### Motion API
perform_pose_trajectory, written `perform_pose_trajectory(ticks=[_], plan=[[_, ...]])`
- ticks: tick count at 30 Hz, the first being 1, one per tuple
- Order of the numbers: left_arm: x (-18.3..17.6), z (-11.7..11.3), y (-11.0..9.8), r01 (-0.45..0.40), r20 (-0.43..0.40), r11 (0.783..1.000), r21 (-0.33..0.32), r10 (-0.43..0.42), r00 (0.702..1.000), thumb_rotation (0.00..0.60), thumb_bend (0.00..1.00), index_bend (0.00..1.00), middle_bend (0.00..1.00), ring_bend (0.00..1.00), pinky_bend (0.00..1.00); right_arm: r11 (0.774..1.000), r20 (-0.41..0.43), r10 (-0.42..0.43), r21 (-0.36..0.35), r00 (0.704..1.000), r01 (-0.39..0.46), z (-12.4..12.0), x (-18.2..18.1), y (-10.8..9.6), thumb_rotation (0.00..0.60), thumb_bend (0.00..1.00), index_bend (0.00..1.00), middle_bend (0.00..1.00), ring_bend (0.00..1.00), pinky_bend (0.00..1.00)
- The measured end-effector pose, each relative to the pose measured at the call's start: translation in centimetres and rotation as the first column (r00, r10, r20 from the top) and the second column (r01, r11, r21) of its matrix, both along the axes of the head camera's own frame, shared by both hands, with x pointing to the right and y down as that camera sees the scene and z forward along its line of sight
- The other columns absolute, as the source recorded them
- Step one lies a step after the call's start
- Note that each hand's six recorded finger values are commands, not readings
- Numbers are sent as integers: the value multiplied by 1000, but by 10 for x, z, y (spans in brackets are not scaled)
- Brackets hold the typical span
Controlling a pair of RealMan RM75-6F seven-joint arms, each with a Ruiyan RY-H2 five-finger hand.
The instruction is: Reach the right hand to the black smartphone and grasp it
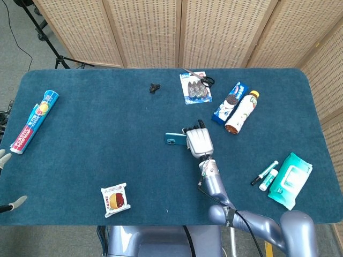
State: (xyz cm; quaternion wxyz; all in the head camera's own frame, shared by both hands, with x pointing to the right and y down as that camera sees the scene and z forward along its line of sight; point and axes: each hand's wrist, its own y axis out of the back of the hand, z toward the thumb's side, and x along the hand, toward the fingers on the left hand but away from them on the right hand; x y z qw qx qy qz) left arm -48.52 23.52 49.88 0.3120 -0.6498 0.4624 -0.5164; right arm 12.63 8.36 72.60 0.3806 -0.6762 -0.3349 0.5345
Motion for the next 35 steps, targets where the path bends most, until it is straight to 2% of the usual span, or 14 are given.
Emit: perform_pose_trajectory(ticks=[1,3,5,7,11,16,18,20,23,25,29,35], plan=[[0,0,0,0,-1,1000,0,0,1000,600,0,0,0,0,0,1000,-2,17,0,1000,-17,1,2,-4,600,905,436,489,412,156],[0,0,0,0,0,1000,0,0,1000,600,0,0,0,0,0,998,-3,63,-2,998,-63,2,6,-11,600,810,428,417,362,157],[0,0,0,1,0,1000,-1,-1,1000,600,0,0,0,0,0,995,2,102,-6,995,-102,2,9,-16,600,592,376,272,210,156],[-1,0,0,2,0,1000,0,-2,1000,600,0,0,0,0,0,990,6,141,-13,990,-140,3,13,-22,600,494,338,189,116,153],[-1,-1,-1,6,-2,1000,4,-6,1000,600,0,0,0,0,0,988,35,154,-22,987,-153,2,16,-24,600,443,323,149,81,149],[-2,-2,0,4,-5,1000,7,-4,1000,600,0,0,0,0,0,993,84,112,13,990,-113,-15,20,-24,600,403,278,141,75,138],[-2,-3,0,3,-7,1000,9,-3,1000,600,0,0,0,0,0,995,99,82,43,992,-86,-26,23,-22,600,355,220,117,54,120],[-2,-3,0,1,-7,1000,10,-1,1000,600,0,0,0,0,0,996,111,50,71,993,-58,-35,29,-19,600,236,154,59,13,81],[-2,-4,1,-1,-7,1000,12,1,1000,600,0,0,0,0,0,993,117,-16,122,993,2,-53,48,-7,600,54,109,3,0,35],[-1,-4,2,-7,-6,1000,13,7,1000,600,0,0,0,0,0,988,108,-41,150,993,25,-62,68,3,600,4,104,0,0,17],[1,-3,2,-24,8,1000,16,24,1000,600,0,0,0,0,0,980,80,-52,194,995,35,-81,127,40,600,0,99,0,0,0],[4,3,3,-37,37,999,9,37,999,600,0,0,0,0,0,985,72,-27,174,997,14,-113,212,101,600,0,91,0,0,0]])
